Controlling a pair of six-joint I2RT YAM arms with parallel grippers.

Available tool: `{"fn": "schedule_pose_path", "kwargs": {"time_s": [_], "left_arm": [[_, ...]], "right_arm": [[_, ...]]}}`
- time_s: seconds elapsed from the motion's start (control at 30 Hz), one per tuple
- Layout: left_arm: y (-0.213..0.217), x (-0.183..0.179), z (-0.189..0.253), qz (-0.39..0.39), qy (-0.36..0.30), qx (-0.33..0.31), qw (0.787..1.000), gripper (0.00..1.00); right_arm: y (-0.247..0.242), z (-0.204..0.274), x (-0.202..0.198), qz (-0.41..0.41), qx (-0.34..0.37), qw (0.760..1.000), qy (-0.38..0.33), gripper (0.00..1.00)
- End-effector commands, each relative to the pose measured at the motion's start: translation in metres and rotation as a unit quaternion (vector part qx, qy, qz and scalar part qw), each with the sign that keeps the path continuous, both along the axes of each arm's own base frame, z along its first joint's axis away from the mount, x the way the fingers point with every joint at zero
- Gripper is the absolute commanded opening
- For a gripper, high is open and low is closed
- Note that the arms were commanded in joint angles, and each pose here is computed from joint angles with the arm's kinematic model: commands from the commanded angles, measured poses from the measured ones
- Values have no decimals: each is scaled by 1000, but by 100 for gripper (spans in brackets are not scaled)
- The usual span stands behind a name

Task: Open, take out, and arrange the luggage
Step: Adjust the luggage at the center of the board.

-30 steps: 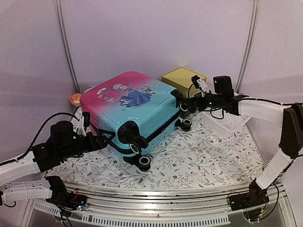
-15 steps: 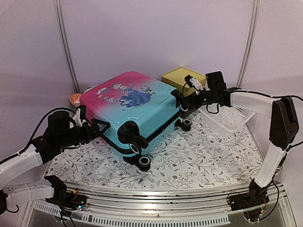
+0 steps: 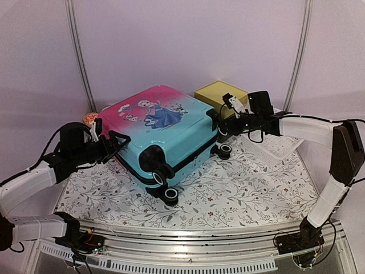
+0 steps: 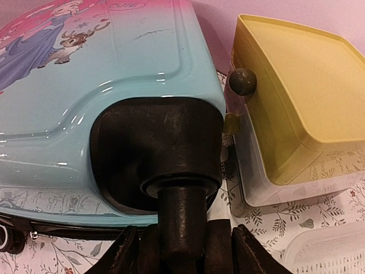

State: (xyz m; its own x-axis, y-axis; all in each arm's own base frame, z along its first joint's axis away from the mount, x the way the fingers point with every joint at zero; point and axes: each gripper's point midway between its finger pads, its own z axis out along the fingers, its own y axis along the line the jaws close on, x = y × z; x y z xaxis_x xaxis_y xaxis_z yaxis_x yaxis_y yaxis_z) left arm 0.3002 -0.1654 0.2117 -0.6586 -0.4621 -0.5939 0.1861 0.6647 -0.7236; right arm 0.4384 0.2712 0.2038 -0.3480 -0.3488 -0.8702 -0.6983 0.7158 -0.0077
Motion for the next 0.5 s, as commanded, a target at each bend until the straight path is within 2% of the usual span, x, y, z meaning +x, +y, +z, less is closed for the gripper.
{"fn": "schedule_pose_path", "kwargs": {"time_s": [0.0, 0.2, 0.33, 0.47], "left_arm": [[25, 39, 9, 54, -27, 14, 998, 97], [36, 74, -1, 65, -16, 28, 997, 97], [34, 98, -8, 52, -14, 46, 997, 98], [38, 118, -13, 44, 0, 57, 997, 98]], "right_arm": [[22, -4, -52, 8, -3, 1000, 20, 48], [43, 1, -98, -7, 17, 1000, 22, 49], [57, 2, -123, -8, 45, 998, 36, 55], [61, 3, -131, -9, 47, 998, 39, 60]]}}
